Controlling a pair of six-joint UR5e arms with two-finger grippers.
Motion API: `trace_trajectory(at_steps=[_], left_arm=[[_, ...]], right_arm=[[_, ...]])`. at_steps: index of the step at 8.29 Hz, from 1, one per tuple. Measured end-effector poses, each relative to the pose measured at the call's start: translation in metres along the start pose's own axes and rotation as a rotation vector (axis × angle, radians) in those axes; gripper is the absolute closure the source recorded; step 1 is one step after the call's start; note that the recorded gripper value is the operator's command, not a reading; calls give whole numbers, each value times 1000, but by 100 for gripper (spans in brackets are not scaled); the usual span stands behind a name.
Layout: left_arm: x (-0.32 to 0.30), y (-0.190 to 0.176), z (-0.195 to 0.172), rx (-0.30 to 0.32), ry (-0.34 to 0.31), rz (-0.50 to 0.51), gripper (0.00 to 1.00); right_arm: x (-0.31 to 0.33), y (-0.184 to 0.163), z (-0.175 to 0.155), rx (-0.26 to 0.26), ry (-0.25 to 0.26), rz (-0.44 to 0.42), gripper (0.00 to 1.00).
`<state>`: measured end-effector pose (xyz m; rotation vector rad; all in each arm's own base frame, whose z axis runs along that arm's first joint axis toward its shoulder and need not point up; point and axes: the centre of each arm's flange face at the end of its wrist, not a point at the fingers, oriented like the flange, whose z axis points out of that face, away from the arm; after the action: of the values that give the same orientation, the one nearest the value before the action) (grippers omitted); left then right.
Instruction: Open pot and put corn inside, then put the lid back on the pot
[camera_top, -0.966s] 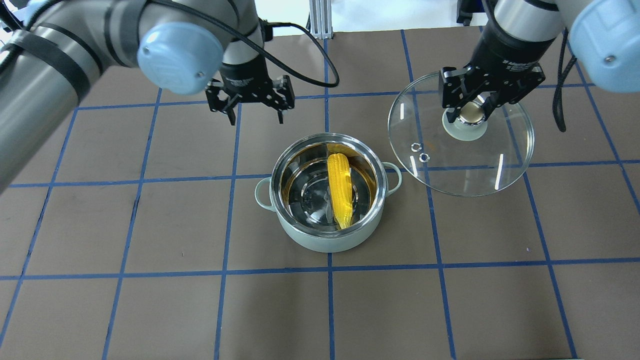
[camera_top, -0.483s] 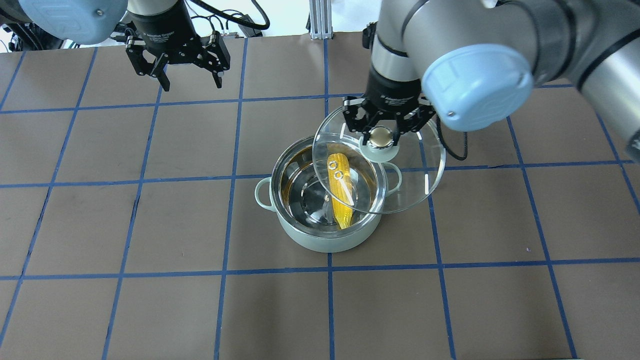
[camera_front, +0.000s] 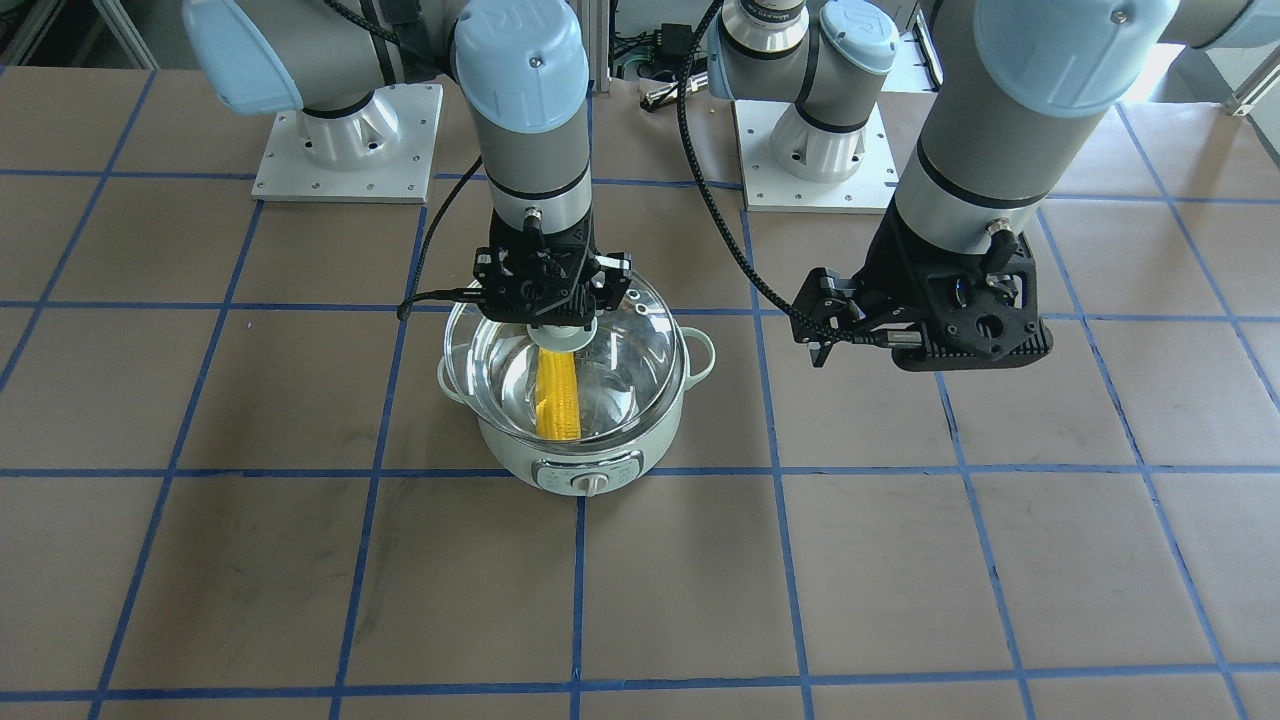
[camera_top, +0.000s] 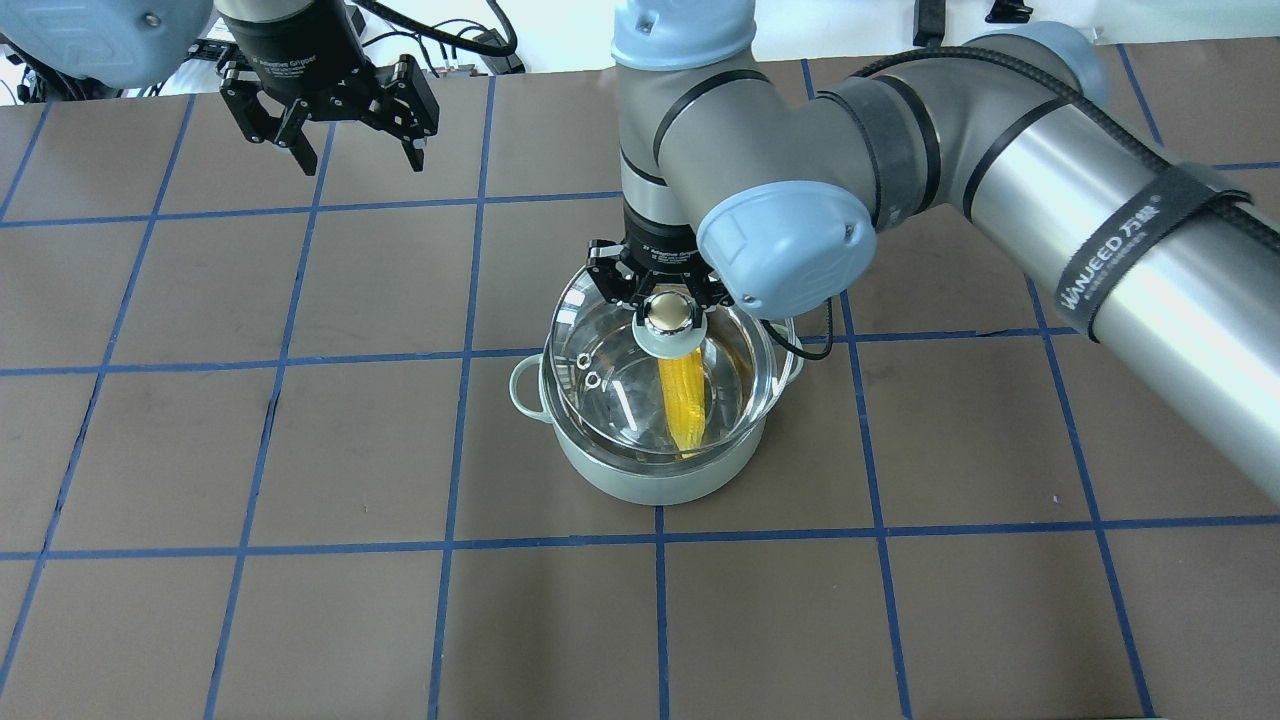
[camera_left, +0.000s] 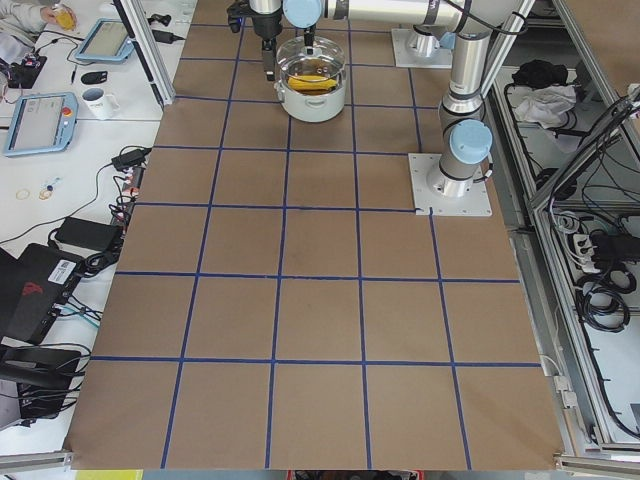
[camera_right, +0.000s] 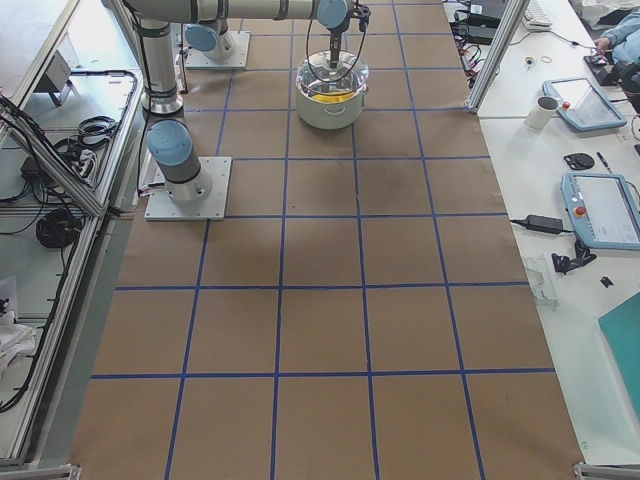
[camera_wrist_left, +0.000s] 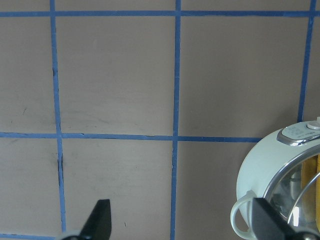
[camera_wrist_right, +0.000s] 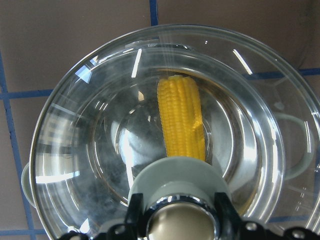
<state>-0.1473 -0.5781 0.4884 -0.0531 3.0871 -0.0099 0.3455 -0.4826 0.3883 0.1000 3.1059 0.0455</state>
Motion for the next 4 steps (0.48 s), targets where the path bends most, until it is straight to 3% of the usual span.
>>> trace_trajectory(at_steps=[4], left_arm=[[0, 2, -2, 5, 4, 1, 0]], right_arm=[[-17, 0, 23, -13, 5, -3, 75]])
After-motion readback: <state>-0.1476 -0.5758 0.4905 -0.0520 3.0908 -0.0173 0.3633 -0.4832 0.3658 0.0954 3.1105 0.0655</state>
